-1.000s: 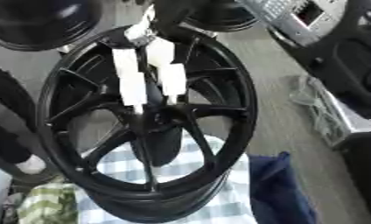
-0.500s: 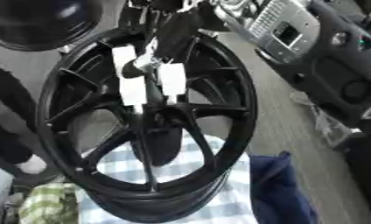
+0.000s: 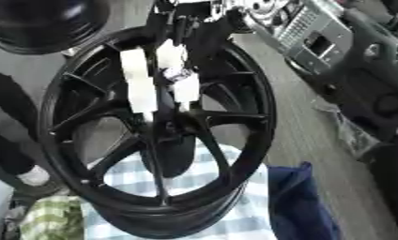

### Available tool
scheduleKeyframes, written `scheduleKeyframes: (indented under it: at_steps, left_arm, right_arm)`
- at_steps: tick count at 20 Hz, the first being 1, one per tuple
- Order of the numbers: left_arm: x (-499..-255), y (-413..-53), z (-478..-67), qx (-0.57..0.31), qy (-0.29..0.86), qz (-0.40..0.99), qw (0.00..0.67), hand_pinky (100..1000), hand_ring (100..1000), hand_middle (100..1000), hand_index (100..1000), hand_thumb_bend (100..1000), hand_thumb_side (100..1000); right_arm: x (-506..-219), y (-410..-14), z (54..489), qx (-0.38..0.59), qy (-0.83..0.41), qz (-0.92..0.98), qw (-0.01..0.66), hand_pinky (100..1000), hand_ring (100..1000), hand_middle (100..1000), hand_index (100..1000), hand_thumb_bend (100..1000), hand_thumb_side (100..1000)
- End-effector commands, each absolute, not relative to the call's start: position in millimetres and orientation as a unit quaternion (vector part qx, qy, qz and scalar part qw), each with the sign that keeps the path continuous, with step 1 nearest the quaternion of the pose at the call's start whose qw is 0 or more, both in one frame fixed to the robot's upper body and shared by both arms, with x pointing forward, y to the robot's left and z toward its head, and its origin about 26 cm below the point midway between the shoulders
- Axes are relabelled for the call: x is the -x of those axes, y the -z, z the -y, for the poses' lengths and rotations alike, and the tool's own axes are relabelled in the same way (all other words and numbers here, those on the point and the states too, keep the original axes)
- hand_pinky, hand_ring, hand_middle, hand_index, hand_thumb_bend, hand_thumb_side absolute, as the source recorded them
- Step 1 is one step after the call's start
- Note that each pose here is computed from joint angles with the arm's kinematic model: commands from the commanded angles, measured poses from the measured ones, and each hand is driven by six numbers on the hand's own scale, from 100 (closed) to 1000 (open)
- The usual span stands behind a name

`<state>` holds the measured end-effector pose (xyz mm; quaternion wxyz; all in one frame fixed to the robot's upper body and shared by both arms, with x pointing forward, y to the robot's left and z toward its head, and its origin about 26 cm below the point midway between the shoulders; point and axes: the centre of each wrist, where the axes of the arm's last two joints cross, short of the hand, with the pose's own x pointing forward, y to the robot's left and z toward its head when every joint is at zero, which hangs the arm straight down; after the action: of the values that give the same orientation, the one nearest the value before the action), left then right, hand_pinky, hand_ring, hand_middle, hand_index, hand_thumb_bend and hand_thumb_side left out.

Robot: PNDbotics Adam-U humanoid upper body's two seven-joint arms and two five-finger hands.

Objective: Pull the pin out of the wheel hub.

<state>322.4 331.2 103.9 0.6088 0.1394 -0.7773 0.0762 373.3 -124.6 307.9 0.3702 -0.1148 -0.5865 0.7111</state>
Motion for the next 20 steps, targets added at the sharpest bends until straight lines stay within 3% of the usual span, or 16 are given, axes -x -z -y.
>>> scheduleKeyframes:
  at_steps: [1,20]
  left_arm:
    - [-323.2,-113.4,-333.8,-0.144,-0.067,0.786,0.598,741,648,625,654,167,632]
    - [-323.8,-113.6,-331.7,-0.138,-0.065,0.787,0.598,743,650,625,649,160,639]
  right_arm:
    - [-372.7,-316.4,135.1,0.135,-0.711,0.585,0.366,764,680,678,782,499,286]
    - [-385.8,-296.1,152.3,0.155,-0.72,0.561,0.378,783,674,681,774,482,254]
